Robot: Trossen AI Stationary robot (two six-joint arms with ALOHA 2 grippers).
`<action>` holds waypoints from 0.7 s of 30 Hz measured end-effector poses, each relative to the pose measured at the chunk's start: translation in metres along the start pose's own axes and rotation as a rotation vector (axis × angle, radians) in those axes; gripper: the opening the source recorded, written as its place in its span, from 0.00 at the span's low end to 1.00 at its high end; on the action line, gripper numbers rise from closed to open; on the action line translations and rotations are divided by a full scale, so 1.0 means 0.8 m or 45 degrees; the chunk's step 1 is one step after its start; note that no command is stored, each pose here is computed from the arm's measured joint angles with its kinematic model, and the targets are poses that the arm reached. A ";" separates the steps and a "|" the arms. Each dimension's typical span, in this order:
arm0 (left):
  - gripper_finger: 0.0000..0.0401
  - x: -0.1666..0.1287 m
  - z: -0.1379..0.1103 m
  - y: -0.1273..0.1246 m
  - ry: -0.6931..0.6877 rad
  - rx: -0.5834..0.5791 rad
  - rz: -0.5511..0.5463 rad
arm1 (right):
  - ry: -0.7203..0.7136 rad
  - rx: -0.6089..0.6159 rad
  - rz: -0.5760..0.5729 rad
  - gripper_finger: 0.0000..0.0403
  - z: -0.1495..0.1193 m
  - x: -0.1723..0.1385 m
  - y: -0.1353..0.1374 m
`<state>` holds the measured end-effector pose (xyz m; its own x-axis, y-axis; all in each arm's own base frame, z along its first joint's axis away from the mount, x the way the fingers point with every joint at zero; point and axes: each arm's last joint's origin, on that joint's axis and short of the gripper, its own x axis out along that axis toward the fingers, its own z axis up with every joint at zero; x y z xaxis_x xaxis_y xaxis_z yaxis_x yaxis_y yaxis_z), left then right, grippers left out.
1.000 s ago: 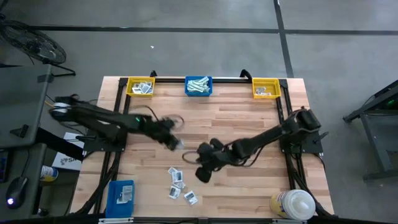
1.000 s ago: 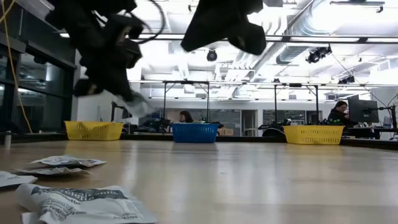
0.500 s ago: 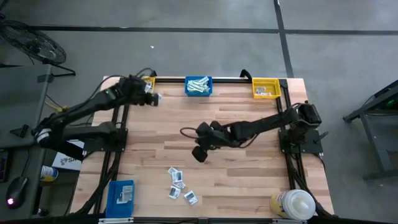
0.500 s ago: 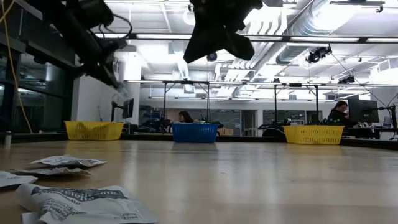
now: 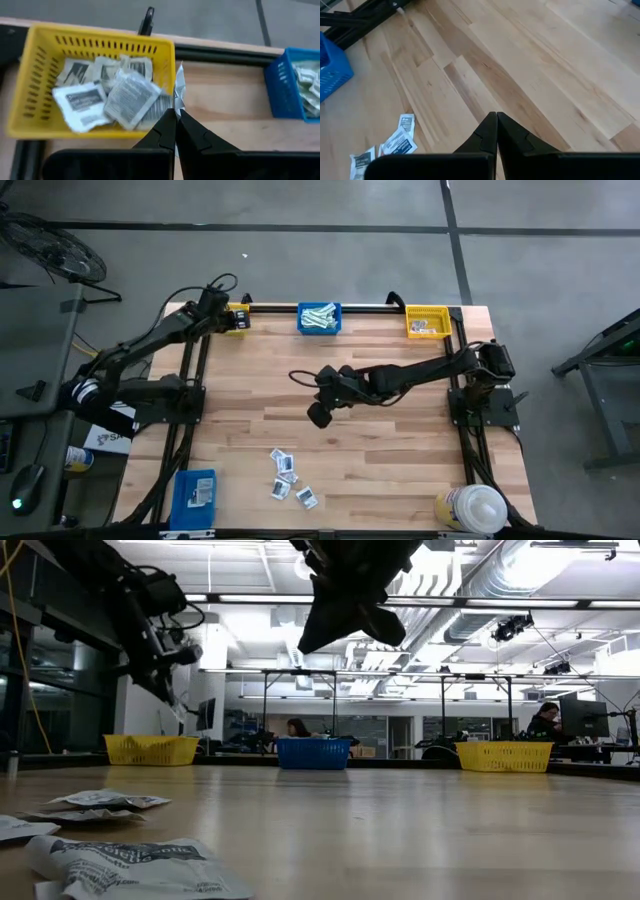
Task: Pick & Place First Aid Supplies
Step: Put the gray towelette pack into the left yellow bin
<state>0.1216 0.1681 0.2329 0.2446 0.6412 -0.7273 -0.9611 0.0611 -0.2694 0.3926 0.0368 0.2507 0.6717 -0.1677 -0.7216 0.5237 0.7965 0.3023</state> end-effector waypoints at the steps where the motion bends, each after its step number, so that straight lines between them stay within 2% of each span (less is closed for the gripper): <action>1: 0.00 0.004 0.001 -0.001 0.000 0.001 -0.005 | 0.003 0.000 -0.005 0.00 0.000 0.000 -0.001; 5: 0.00 0.023 -0.002 -0.005 0.050 0.025 0.023 | 0.005 0.010 -0.010 0.00 0.002 0.001 -0.004; 9: 0.00 0.041 -0.004 -0.005 0.048 0.036 0.110 | 0.005 0.031 -0.012 0.00 0.003 0.002 -0.005; 17: 0.00 0.044 -0.002 -0.001 -0.045 0.046 0.261 | 0.004 0.047 -0.015 0.00 0.003 0.002 -0.006; 21: 0.01 0.046 0.002 0.006 -0.013 0.036 0.236 | 0.007 0.057 -0.016 0.00 0.003 0.002 -0.006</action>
<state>0.1258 0.1934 0.2058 0.0622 0.6514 -0.7562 -0.9928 -0.0375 -0.1139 0.3923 0.0314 0.2501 0.6623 -0.1742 -0.7287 0.5550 0.7675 0.3209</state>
